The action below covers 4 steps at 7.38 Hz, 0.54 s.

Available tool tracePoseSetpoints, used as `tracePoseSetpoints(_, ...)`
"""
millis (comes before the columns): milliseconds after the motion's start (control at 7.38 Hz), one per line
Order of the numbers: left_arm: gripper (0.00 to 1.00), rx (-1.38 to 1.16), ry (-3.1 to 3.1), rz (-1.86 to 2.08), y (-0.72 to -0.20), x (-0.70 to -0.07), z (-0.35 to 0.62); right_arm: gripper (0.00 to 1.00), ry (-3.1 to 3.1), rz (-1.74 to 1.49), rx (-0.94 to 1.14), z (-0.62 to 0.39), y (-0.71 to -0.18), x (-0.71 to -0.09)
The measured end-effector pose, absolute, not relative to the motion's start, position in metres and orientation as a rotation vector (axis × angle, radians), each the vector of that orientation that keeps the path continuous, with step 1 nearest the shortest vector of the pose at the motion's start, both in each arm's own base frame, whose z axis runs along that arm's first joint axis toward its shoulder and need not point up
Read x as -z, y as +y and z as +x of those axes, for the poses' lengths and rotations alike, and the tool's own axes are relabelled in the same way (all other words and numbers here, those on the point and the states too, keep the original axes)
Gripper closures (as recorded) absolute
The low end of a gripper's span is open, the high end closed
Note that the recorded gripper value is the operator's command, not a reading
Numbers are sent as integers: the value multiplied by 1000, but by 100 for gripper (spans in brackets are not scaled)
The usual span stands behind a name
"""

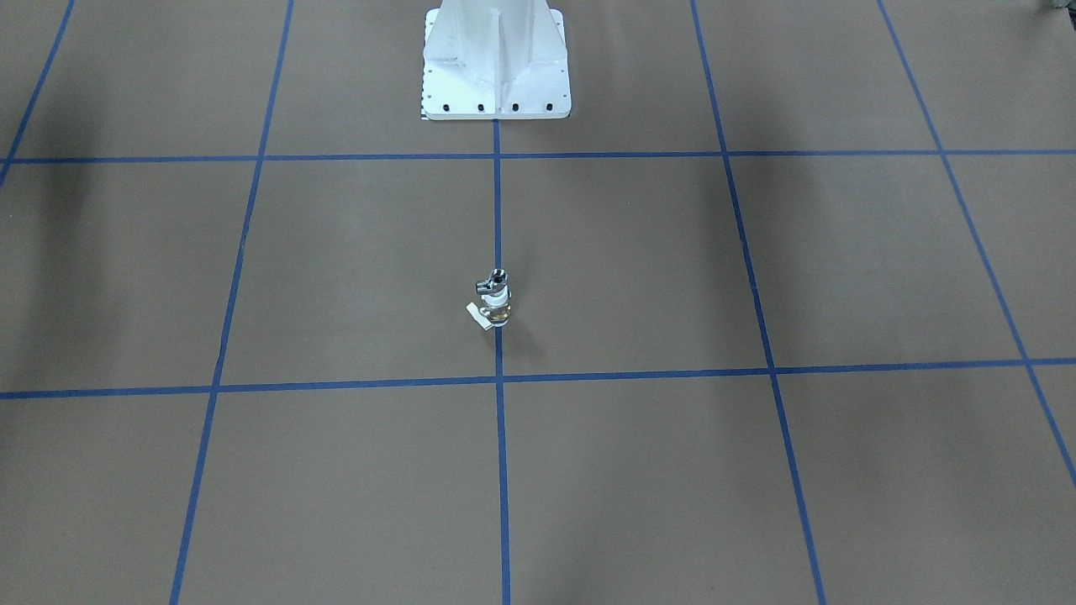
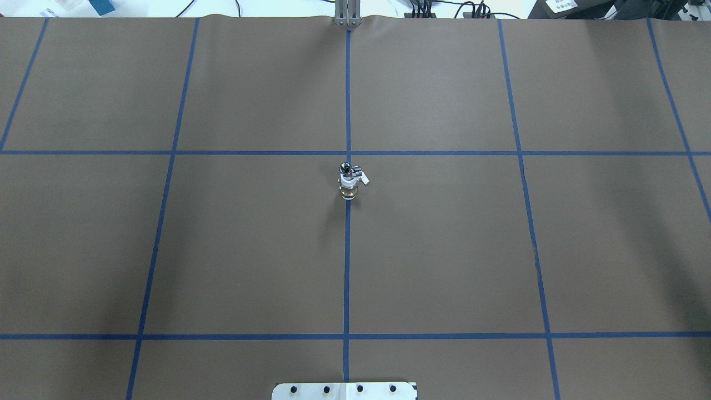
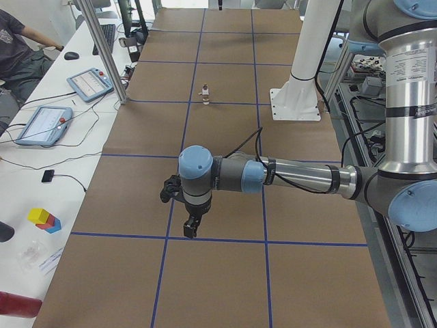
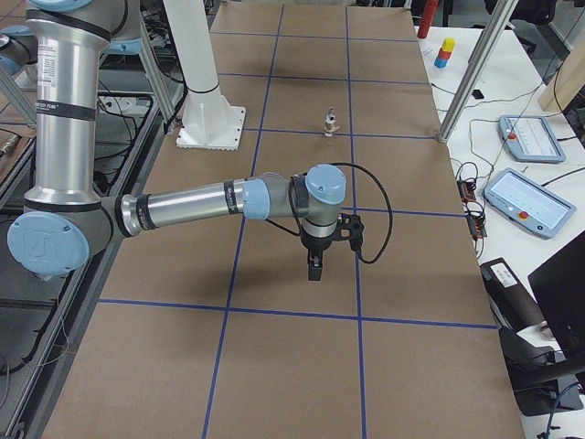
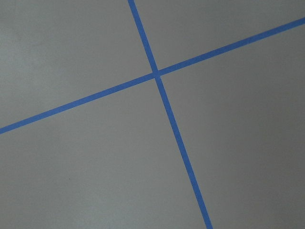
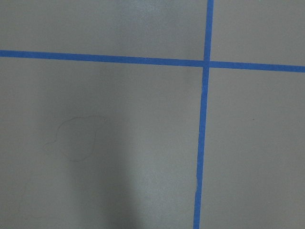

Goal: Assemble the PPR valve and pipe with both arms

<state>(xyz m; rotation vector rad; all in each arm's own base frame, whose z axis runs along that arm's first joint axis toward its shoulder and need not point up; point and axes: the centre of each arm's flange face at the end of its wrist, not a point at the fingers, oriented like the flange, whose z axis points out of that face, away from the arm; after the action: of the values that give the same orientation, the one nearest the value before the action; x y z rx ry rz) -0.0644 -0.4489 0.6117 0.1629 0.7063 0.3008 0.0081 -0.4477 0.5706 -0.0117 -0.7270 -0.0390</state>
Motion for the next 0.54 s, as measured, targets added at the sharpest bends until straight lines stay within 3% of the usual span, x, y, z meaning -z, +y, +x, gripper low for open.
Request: tracePoseSetpoints(542,0,-257,785,109,-439,-638,-62,0,-725,-24,19,11,-447,-576)
